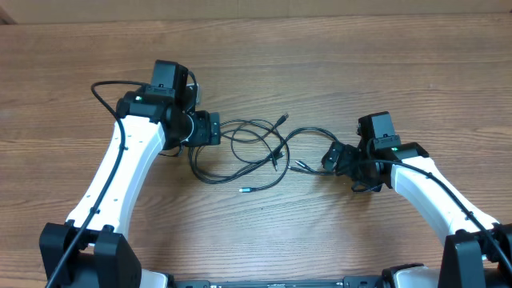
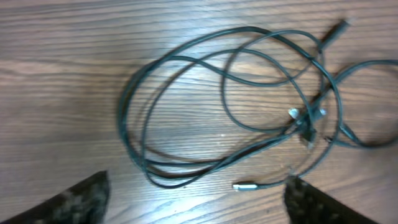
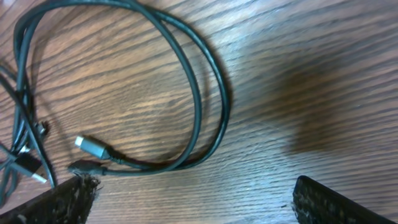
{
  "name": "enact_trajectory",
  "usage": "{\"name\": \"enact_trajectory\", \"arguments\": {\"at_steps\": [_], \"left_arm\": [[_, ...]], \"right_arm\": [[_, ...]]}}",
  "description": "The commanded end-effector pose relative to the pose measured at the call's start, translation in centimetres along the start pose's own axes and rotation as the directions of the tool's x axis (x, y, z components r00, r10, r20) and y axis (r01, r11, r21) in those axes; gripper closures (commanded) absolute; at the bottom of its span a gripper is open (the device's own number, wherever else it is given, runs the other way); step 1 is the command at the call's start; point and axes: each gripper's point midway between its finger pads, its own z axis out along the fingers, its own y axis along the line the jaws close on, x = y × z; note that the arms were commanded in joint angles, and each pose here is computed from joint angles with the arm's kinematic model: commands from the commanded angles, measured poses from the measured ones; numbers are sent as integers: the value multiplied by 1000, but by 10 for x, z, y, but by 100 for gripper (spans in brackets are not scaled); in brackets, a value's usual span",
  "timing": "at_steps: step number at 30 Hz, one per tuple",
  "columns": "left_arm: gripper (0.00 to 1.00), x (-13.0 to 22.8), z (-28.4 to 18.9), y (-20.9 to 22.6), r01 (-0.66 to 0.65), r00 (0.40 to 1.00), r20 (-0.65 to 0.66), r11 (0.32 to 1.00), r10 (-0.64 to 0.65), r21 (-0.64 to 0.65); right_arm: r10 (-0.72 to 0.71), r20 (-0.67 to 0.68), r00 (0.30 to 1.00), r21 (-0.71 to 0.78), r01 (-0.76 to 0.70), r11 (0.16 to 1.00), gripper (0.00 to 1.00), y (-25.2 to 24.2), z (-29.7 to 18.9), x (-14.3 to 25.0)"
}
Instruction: Untangle cables
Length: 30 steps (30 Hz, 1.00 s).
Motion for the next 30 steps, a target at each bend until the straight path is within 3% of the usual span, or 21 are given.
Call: {"name": "enact_trajectory", "arguments": {"at_steps": [1,3,4,16,17,24,30], "left_arm": [[31,-8,-6,5,58,998,39,997,-56,-55],[84,-7,-3,-8,38,999,31,999,-38,-7],[96,-7,-2,-14,24,999,30,1000,-24,1],[91,13,66,-92,-264,964,-26,964,265,31],[87,15,76,-98,-270,962,-33,962,271,34],[65,11,113,-116,-186,982,-18,981,187,51],[60,0,132,-126,-50,999,8,995,50,89]], "right_arm": [[-7,-24,1000,-30,6,1000,0,3,0,5],[-6,-31,1000,-32,5,999,0,3,0,7],[-10,-36,999,-39,8,999,0,3,0,7],[21,-18,1000,-38,-22,999,0,-6,-2,-2],[21,-18,1000,-37,-22,999,0,-7,-3,-2],[21,-18,1000,-37,-22,999,0,-7,-2,-2],[21,-18,1000,-38,-21,999,0,-7,-3,-2]]}}
